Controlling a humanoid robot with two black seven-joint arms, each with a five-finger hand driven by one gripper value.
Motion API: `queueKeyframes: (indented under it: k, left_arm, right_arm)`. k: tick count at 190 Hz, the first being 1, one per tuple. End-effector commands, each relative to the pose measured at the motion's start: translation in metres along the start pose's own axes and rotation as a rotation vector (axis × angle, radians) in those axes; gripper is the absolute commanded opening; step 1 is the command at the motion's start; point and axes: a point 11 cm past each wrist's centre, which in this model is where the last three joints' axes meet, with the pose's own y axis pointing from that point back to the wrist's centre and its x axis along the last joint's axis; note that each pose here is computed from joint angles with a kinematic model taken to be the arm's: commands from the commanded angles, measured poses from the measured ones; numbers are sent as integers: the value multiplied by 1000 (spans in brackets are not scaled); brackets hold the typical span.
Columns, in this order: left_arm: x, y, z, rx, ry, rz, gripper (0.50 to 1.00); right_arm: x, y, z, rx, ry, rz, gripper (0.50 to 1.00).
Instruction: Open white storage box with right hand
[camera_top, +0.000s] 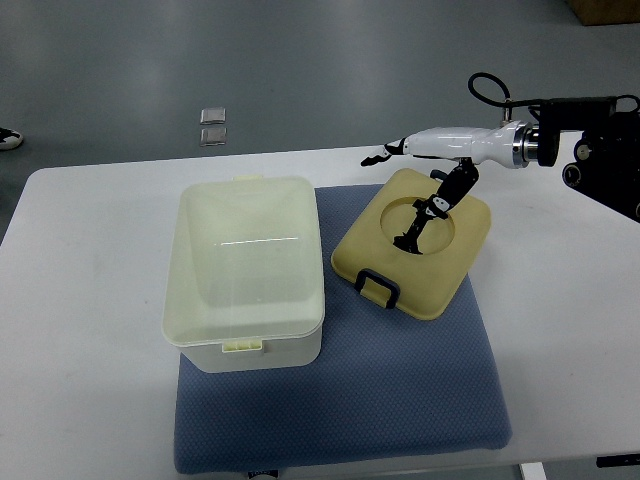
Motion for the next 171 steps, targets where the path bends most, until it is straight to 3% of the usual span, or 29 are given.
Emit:
queueKeyframes:
  k: [1, 38, 110, 171]
  left_arm:
    - [0, 0, 0, 0, 1, 0, 1000]
    - [0, 0, 0, 0, -1, 0, 1000]
    - [0, 0, 0, 0, -1, 0, 1000]
    - [0, 0, 0, 0, 1, 0, 1000]
  right_arm:
    - [10, 3, 0, 32, -159, 63, 926]
    - [35, 12, 5, 140, -548, 241, 926]
    - [-1, -3, 53, 62, -1347, 443, 924]
    - [-17, -25, 47, 144, -1722, 456, 926]
